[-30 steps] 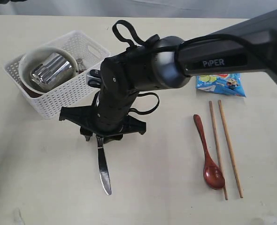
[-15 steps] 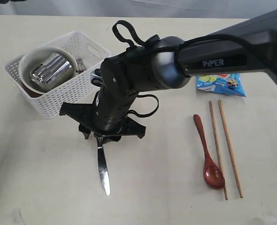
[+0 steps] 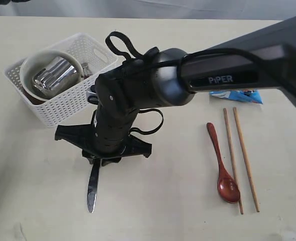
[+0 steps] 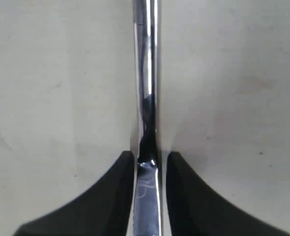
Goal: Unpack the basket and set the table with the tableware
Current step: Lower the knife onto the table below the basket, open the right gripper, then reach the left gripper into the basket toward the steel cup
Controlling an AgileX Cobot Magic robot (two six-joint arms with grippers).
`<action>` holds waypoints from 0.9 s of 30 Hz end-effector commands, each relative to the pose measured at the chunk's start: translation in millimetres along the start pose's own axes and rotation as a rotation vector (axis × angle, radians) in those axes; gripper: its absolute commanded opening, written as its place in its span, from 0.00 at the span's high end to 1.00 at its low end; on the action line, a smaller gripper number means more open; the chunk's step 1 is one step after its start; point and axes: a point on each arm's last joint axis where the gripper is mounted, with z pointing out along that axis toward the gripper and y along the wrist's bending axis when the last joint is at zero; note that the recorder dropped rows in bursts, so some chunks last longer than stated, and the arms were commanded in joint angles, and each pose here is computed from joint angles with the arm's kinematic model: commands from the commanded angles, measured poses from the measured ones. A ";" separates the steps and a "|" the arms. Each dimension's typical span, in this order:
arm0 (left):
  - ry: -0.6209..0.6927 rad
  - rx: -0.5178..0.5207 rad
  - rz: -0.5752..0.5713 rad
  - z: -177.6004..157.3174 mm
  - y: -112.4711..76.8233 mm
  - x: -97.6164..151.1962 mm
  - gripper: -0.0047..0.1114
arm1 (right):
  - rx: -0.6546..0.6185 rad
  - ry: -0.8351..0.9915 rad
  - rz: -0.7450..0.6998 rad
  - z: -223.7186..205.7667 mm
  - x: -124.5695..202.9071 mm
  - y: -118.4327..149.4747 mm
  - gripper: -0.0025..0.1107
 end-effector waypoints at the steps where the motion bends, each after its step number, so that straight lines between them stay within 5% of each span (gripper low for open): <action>1: 0.000 0.015 -0.001 -1.7 -2.1 1.0 0.96 | 0.019 -0.005 -0.035 -3.6 -0.3 -1.4 0.77; 10: 0.031 0.007 0.033 -1.8 -1.3 3.9 0.96 | -0.008 -0.075 -0.199 -62.7 -12.2 -3.8 0.77; 20: 0.100 -0.153 0.050 -2.8 13.8 9.8 0.95 | 0.230 -0.343 -0.441 -174.9 -88.0 -93.3 0.77; 27: 0.198 -0.281 0.097 -5.1 26.7 4.7 0.57 | 0.315 -0.385 -0.373 -199.4 -127.8 -162.9 0.77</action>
